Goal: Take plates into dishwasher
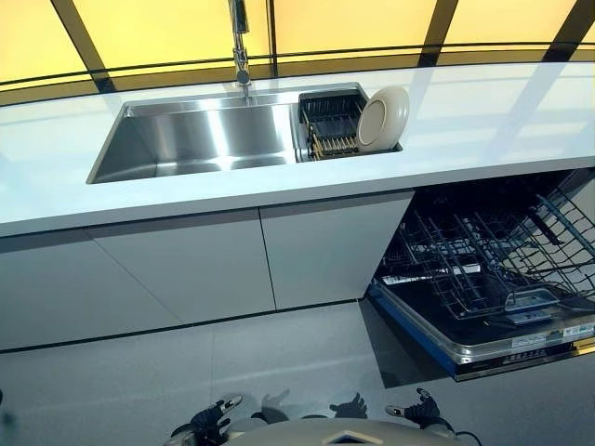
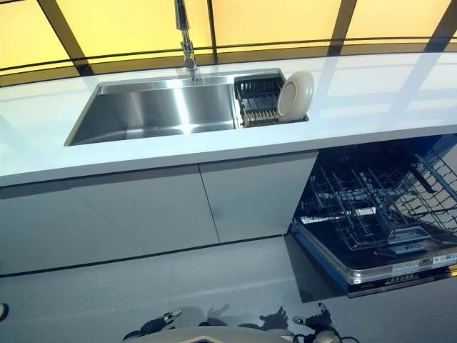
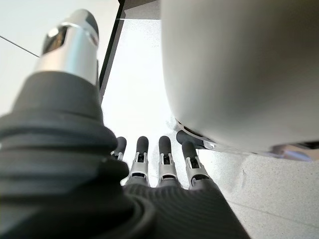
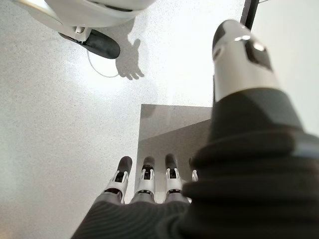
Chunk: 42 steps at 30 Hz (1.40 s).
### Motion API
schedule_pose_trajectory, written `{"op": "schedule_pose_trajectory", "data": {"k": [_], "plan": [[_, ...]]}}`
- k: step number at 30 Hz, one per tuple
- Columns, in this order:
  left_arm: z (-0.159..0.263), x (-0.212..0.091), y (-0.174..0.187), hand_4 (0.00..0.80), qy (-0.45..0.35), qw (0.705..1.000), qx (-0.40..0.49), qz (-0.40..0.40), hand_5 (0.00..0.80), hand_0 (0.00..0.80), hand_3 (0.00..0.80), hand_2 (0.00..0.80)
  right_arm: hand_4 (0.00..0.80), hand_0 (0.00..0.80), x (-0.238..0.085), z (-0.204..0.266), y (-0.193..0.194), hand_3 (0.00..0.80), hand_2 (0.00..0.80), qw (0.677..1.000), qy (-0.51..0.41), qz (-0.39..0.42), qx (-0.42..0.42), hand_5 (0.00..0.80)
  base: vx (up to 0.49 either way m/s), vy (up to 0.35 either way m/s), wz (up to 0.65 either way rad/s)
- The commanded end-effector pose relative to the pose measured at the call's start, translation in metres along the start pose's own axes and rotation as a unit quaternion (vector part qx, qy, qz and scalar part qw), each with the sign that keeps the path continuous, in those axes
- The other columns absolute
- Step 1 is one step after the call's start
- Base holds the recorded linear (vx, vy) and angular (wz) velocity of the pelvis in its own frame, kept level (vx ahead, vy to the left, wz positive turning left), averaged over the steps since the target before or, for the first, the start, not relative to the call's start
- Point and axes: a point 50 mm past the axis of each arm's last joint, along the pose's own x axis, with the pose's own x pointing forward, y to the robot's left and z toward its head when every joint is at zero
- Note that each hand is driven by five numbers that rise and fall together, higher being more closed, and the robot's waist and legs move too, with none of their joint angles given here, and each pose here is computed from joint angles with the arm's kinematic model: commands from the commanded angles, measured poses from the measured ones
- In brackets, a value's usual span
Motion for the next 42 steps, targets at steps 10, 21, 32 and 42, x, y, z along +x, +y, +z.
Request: {"op": "schedule_pose_trajectory", "data": {"k": [10,21,32,42], "plan": [[0.016,0.007,-0.021,0.000,-0.009,1.000,0.002,-0.028,0.000,0.000,0.000,0.000,0.000,0.000,0.007,0.037,-0.003,0.000,0.000,0.998,-0.059,0.025,0.003,0.000,0.000,0.000,0.00],[0.011,0.006,-0.017,0.000,0.000,1.000,0.001,-0.013,0.000,0.000,0.000,0.000,0.000,0.000,0.006,0.034,0.001,0.000,0.000,0.998,-0.058,0.036,0.002,0.000,0.013,-0.019,0.00],[0.015,0.004,-0.006,0.000,-0.009,1.000,-0.001,0.009,0.000,0.000,0.000,0.000,0.000,0.000,-0.008,0.116,-0.004,0.000,0.000,0.954,-0.285,0.092,0.017,0.000,0.032,-0.160,0.02],[-0.014,-0.009,0.025,0.000,-0.026,0.996,-0.070,0.039,0.000,0.000,0.000,0.000,0.000,0.000,-0.101,0.229,-0.070,0.000,0.000,0.764,-0.631,0.086,0.102,0.000,0.098,-0.134,-0.45]]}}
